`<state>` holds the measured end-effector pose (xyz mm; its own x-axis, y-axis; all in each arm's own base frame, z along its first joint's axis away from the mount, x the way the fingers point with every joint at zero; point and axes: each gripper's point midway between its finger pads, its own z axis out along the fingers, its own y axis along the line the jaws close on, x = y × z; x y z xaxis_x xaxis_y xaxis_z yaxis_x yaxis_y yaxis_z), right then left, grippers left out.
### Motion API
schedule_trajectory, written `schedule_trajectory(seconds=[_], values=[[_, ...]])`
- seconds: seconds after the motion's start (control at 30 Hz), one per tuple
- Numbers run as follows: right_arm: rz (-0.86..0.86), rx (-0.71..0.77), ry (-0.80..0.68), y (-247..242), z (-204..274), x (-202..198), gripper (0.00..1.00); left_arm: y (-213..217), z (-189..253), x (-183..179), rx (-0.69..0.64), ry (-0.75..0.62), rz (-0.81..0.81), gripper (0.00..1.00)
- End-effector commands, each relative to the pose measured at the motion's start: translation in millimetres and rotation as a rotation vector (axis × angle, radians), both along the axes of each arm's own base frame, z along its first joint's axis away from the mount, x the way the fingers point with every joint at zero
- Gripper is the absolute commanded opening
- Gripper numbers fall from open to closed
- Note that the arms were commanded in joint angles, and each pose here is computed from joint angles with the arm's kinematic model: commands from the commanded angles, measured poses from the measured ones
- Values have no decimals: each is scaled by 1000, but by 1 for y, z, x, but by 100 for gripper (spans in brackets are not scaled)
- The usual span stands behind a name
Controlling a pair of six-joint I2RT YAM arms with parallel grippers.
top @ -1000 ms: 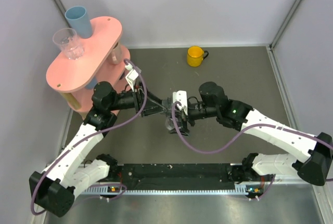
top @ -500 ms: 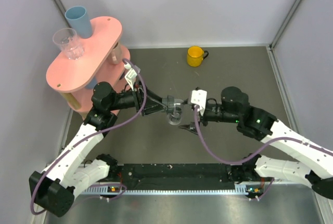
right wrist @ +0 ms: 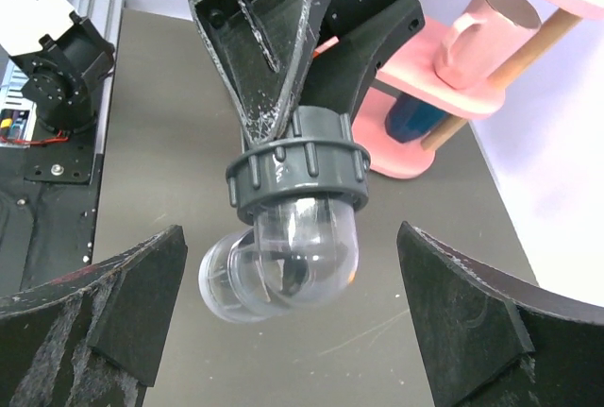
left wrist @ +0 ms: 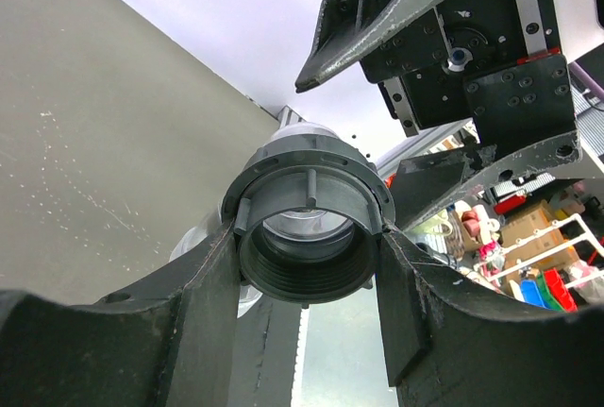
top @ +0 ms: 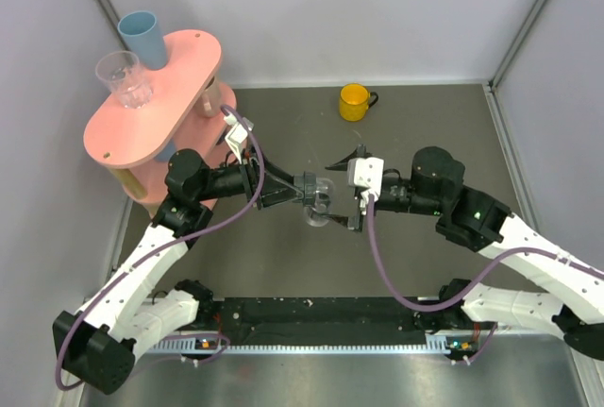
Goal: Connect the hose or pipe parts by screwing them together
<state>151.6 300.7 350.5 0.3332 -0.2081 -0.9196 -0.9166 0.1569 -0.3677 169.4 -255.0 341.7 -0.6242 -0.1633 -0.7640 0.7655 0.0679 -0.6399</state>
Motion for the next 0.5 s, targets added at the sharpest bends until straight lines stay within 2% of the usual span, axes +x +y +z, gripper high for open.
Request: schedule_trajectory(seconds=[0.0,0.47], values=[[89,86,-93,15,36,-10,91,0,15,-1,-40,-59,-1,0],[90,46,-161,35,21,-4,88,-1,21,-4,-66,-15,-24,0]])
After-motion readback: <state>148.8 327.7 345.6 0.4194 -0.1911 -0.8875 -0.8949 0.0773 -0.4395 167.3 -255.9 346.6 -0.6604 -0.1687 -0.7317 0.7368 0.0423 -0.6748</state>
